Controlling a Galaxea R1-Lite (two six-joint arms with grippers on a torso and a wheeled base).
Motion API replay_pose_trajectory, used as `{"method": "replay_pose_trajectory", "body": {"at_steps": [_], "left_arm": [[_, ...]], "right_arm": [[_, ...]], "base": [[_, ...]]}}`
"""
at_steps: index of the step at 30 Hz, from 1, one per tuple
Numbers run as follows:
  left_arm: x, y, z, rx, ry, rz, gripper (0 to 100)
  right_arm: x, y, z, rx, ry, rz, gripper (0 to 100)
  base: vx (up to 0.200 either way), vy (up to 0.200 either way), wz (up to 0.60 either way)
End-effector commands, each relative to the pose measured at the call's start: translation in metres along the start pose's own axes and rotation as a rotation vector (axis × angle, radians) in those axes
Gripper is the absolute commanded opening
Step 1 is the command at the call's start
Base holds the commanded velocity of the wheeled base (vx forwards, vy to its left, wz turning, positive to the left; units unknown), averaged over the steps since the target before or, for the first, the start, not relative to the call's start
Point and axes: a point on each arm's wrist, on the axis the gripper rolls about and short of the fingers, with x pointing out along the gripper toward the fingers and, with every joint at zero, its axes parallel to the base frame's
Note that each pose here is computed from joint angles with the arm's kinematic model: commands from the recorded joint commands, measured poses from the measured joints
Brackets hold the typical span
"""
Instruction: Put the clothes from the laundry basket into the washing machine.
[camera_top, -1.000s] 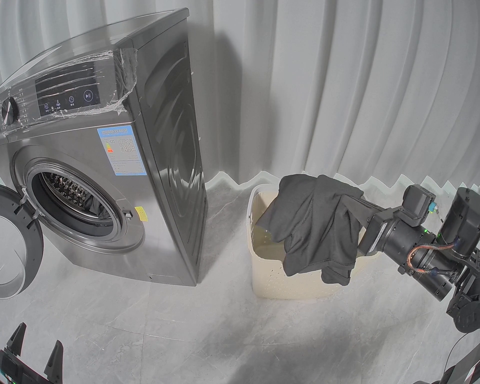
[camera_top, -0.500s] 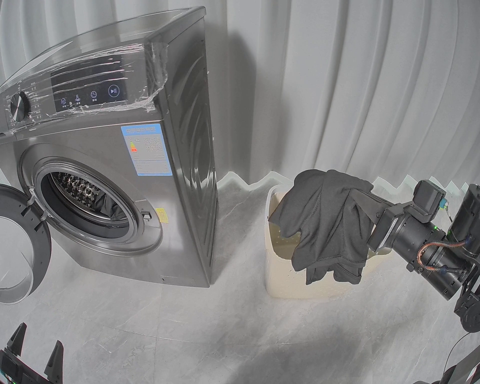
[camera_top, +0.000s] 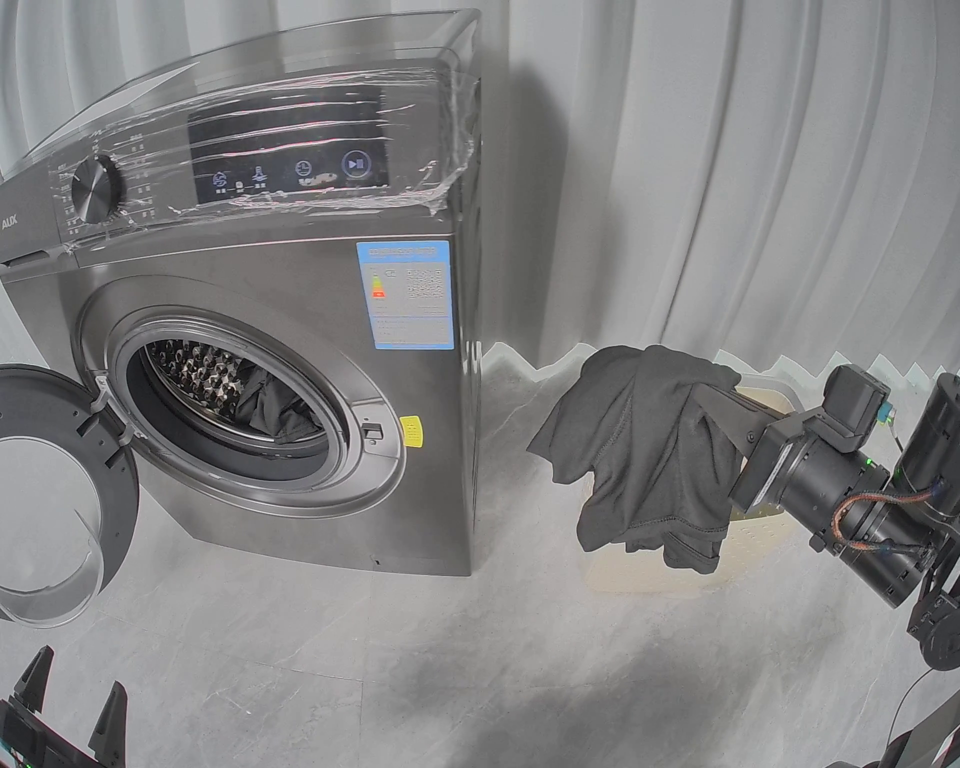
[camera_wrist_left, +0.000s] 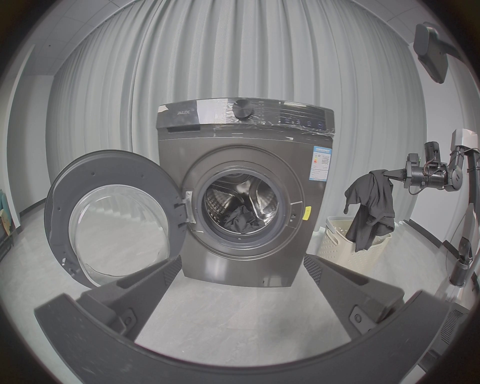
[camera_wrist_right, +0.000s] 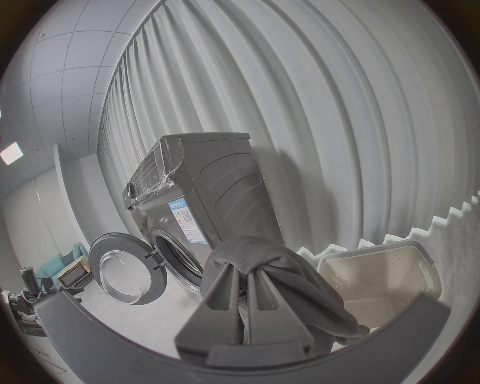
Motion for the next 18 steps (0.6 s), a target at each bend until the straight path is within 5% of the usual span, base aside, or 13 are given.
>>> {"method": "replay_pose_trajectory", "body": {"at_steps": [1,18], "left_arm": [[0.0000,0.0002,-0.0047,0.000,-0.001,0.000,100],[0.0000,0.0002,-0.0047,-0.002,-0.001,-0.001,100]], "right_arm": [[-0.0002,0.0020,-0.0010,0.002,0.004,0.009,0],[-0.0043,0.0075,-0.0035,0.002,0.016,0.043,0]], "base": [[0.000,0.200,0.00],[0.000,0.176,0.00]]}}
